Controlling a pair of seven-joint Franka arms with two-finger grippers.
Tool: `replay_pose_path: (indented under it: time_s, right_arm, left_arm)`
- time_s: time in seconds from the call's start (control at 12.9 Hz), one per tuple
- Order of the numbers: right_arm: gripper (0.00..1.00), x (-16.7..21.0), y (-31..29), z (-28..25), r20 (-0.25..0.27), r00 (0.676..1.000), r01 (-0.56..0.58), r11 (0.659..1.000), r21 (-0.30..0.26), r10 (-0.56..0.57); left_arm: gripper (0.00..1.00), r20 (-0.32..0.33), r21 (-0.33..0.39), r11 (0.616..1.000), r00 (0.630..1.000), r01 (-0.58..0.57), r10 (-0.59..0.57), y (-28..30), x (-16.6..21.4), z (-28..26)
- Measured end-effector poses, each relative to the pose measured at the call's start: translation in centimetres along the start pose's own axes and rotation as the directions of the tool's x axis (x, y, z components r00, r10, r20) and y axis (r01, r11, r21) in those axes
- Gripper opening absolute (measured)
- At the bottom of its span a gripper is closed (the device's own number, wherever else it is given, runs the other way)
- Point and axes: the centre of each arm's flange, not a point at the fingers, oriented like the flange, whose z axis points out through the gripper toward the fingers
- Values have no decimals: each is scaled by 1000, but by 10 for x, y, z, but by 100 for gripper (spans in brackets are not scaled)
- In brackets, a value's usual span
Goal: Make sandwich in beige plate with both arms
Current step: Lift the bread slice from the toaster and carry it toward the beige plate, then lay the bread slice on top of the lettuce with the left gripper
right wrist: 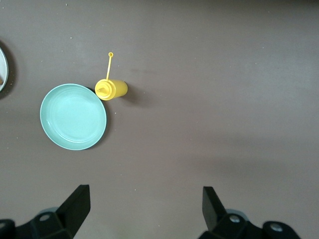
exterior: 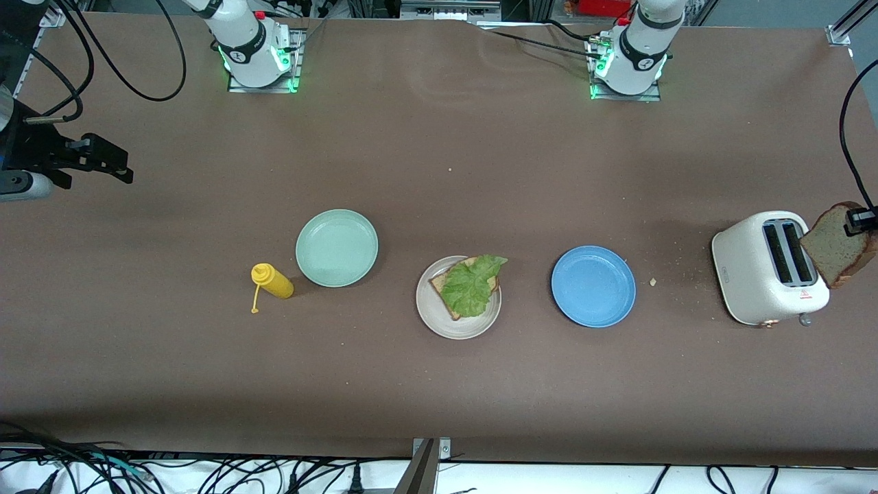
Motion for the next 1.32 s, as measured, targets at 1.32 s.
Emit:
replay_pose_path:
  time_s: [1.32]
  right_arm:
    - [100, 1, -6, 0, 0, 1000, 15, 1000, -28, -15]
  left_arm:
    - [8, 228, -607, 673, 904, 422, -361, 443, 21, 95]
